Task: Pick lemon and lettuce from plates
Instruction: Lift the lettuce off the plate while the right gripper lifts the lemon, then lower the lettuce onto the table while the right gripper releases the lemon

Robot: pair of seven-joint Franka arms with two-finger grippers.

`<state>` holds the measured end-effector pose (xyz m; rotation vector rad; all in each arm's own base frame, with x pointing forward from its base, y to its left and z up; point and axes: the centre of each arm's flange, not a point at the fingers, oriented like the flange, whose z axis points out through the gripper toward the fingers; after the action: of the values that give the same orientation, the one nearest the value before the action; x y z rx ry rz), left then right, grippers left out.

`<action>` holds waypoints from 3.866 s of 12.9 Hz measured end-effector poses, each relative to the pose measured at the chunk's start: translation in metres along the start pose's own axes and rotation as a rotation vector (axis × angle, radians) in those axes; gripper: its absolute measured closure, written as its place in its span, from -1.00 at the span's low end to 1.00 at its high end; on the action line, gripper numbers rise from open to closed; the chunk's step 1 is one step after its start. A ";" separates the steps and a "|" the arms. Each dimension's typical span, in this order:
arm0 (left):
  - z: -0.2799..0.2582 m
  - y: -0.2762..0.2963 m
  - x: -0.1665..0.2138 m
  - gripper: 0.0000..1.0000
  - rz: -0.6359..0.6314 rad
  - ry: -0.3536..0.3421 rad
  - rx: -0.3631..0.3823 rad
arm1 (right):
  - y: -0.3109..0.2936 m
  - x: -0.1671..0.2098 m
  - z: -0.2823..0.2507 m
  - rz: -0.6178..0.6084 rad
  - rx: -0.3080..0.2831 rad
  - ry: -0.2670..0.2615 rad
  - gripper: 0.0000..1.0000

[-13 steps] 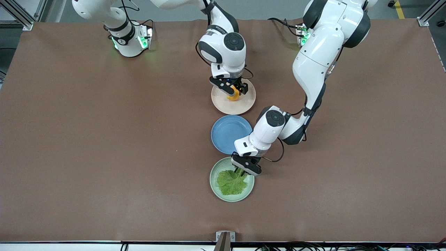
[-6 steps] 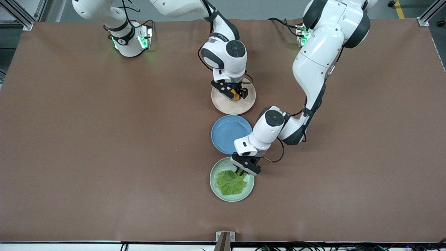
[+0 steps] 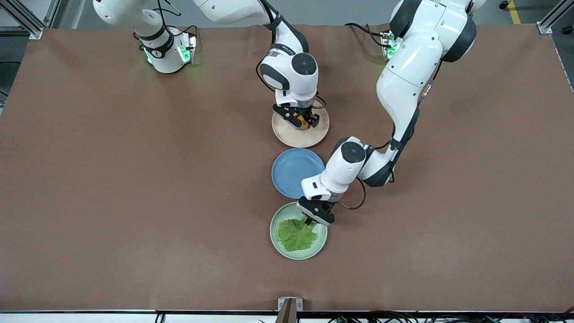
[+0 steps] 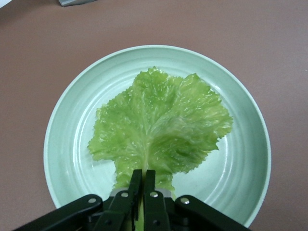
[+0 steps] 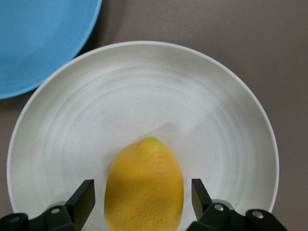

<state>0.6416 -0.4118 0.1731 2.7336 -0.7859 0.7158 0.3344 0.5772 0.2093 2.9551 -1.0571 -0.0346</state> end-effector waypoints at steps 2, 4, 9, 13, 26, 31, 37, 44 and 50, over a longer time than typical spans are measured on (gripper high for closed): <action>-0.001 0.000 0.002 0.92 0.003 0.004 0.000 | 0.000 -0.002 0.000 -0.002 -0.001 0.000 -0.34; -0.003 0.000 0.006 0.92 0.003 0.012 0.001 | -0.001 0.001 -0.001 0.002 0.000 0.003 -0.25; -0.022 -0.007 0.023 0.92 0.000 0.016 0.012 | -0.011 0.085 -0.070 -0.121 -0.026 0.020 -0.25; -0.079 -0.038 0.056 0.92 -0.027 -0.086 0.058 | 0.014 0.257 -0.150 -0.283 0.018 0.027 -0.25; -0.188 -0.342 -0.065 0.92 0.155 -0.341 0.140 | 0.253 0.603 -0.071 -0.670 -0.019 -0.040 -0.25; -0.177 -0.379 -0.121 0.92 0.129 -0.408 0.106 | 0.243 0.600 0.003 -0.733 -0.001 -0.012 -0.25; -0.161 -0.356 -0.119 0.92 0.123 -0.397 0.053 | 0.229 0.591 0.002 -0.766 0.006 -0.010 -0.25; -0.160 -0.379 -0.174 0.92 0.052 -0.454 0.006 | 0.211 0.573 0.003 -0.807 0.004 -0.014 -0.25; -0.172 -0.360 -0.165 0.83 0.045 -0.489 -0.031 | 0.205 0.580 -0.013 -0.806 0.002 -0.018 -1.00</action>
<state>0.6473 0.0177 0.2146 2.9025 -0.9404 0.0280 0.6529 0.0507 0.2133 3.1491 0.1869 -0.0586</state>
